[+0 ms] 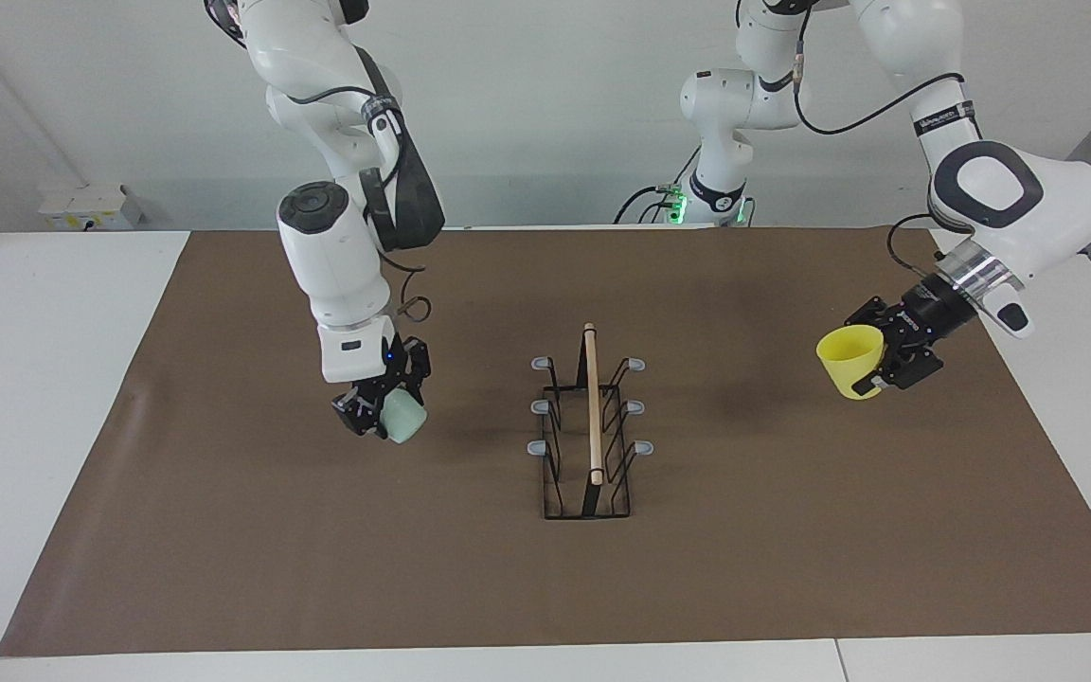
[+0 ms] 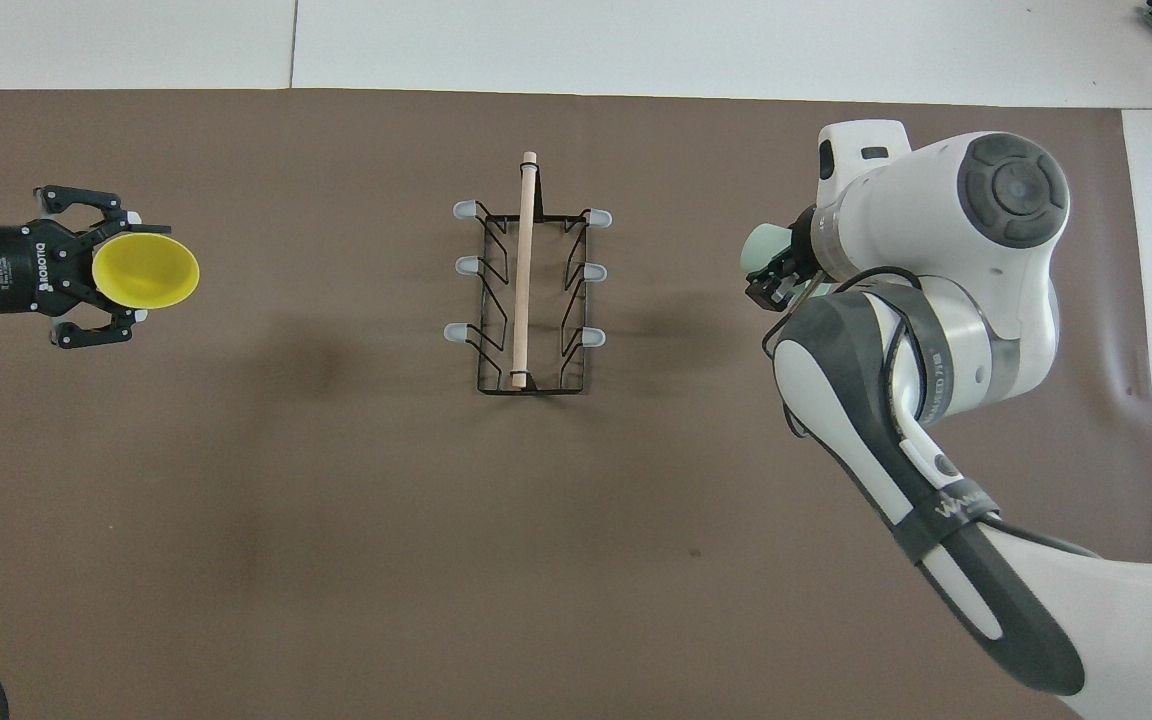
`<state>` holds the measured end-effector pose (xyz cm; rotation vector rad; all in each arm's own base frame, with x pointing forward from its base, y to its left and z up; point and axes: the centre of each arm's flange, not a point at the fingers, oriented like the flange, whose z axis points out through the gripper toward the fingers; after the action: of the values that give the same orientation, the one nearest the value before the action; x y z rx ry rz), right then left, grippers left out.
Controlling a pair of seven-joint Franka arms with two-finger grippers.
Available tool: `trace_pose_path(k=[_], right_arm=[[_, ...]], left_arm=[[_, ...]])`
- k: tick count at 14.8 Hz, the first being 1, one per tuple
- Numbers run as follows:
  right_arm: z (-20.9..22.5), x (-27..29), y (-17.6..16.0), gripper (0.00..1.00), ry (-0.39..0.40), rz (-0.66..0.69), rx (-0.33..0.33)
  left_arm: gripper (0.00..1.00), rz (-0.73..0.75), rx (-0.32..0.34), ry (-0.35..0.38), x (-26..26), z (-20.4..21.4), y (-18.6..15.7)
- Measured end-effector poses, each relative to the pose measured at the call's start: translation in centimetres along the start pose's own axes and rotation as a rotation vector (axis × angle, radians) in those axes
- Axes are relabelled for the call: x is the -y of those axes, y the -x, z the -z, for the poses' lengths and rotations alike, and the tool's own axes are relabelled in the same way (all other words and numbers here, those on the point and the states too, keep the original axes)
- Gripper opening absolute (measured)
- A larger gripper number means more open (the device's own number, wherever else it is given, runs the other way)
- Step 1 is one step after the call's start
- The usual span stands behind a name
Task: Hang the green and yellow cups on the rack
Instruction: 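Lift the yellow cup with the left gripper while the right gripper lifts the green cup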
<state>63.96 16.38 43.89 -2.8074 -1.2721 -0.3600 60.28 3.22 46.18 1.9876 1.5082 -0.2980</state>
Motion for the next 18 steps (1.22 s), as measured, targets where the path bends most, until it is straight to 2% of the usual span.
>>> trace_pose_path(k=[5,7,10,15,17,18], right_arm=[[3.5,0.5,-0.9,0.7,-0.101,-0.116,-0.171],[5.5,0.8,-1.1,0.7,-0.154,-0.145,-0.253],[8.3,0.8,-1.1,0.7,-0.221,-0.208,-0.364],[9.5,0.7,-0.8,0.7,-0.306,-0.348,-0.593],[8.9,0.8,-0.5,0.7,-0.332,-0.398,-0.683],[8.5,1.2,-0.3,0.7,-0.343,-0.419,-0.722]], left_arm=[[0.7,-0.216,-0.155,-0.134,-1.4,-2.4,6.1],[0.7,-0.296,-0.24,-0.185,-1.8,-3.3,8.8],[0.7,-0.41,-0.332,-0.235,-2.2,-5.4,13.5],[0.7,-0.587,-0.534,-0.202,-3.1,-8.5,19.1],[0.7,-0.677,-0.592,-0.218,-2.8,-10.0,21.2],[0.7,-0.727,-0.616,-0.2,-2.6,-10.8,22.4]])
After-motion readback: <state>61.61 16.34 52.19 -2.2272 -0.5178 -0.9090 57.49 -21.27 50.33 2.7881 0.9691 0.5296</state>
